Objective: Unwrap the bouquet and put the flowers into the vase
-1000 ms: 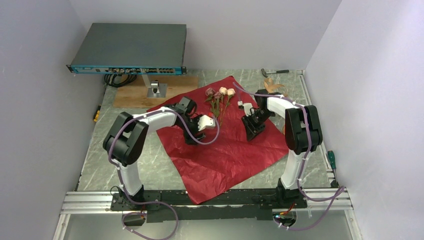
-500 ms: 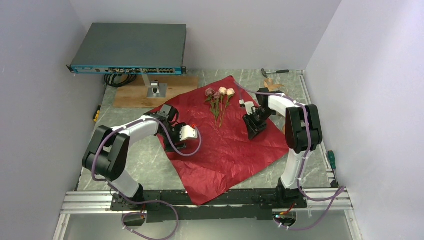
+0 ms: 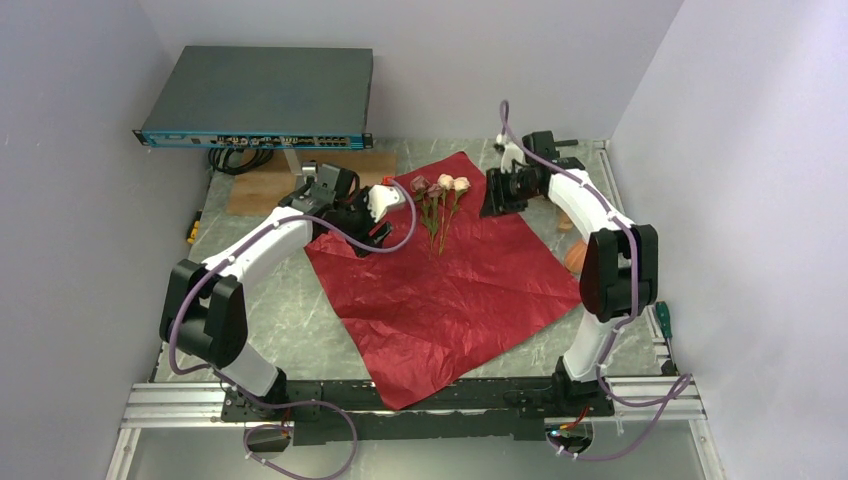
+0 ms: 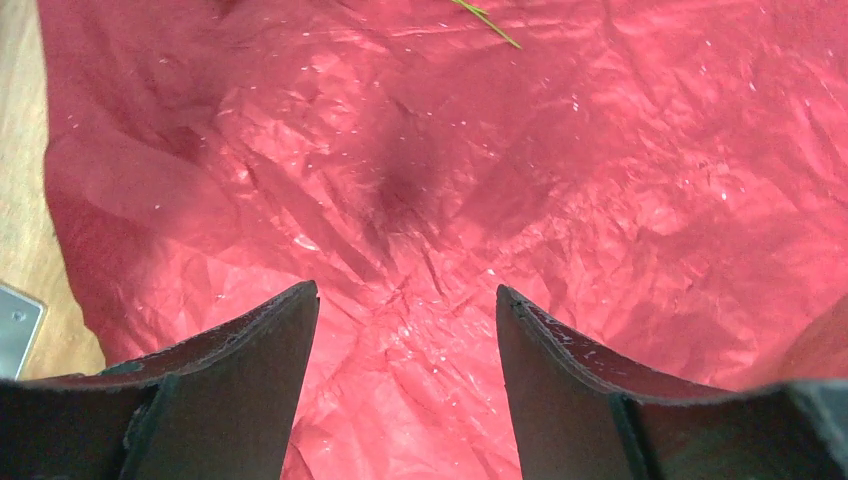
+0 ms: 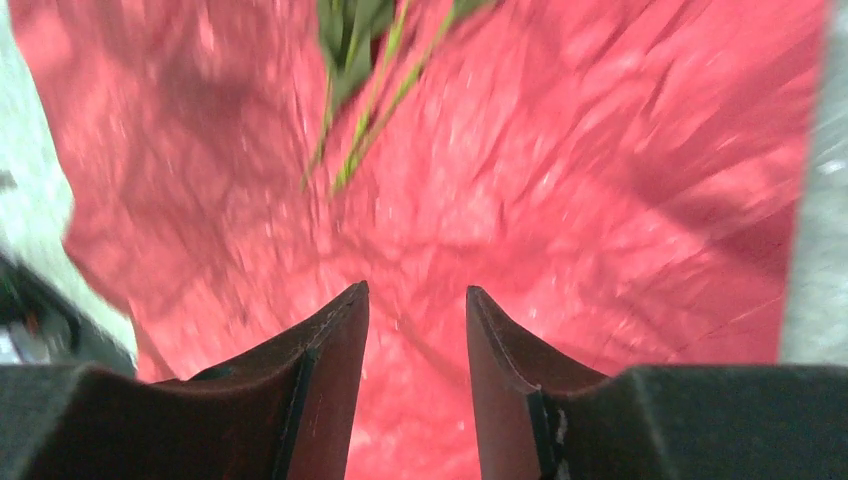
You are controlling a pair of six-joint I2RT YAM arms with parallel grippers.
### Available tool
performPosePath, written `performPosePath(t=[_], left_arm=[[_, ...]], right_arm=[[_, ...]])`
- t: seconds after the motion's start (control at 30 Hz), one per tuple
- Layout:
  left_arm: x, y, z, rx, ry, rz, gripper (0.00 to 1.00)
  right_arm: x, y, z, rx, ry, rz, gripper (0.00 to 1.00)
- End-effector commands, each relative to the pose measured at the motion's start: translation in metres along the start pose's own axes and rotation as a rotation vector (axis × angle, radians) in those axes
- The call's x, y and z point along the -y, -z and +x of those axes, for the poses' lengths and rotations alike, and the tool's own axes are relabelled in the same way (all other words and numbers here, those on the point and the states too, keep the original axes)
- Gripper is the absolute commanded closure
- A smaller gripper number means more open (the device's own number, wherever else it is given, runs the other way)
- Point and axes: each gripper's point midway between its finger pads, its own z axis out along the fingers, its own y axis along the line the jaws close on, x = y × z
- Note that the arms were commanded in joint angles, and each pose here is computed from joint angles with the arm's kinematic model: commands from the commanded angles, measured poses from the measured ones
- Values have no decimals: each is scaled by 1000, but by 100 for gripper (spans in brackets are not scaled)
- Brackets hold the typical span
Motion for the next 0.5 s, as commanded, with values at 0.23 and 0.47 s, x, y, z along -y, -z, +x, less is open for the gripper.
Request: performPosePath(t=[0.23,0.47], left_arm=[[-55,11,-25,47,222,-308,27],[-57,18,-28,44,203,-321,27]], right_arm=[[0,-31,-128,333,-186,297,59],[8,-62,-135,314,-194,352,63]])
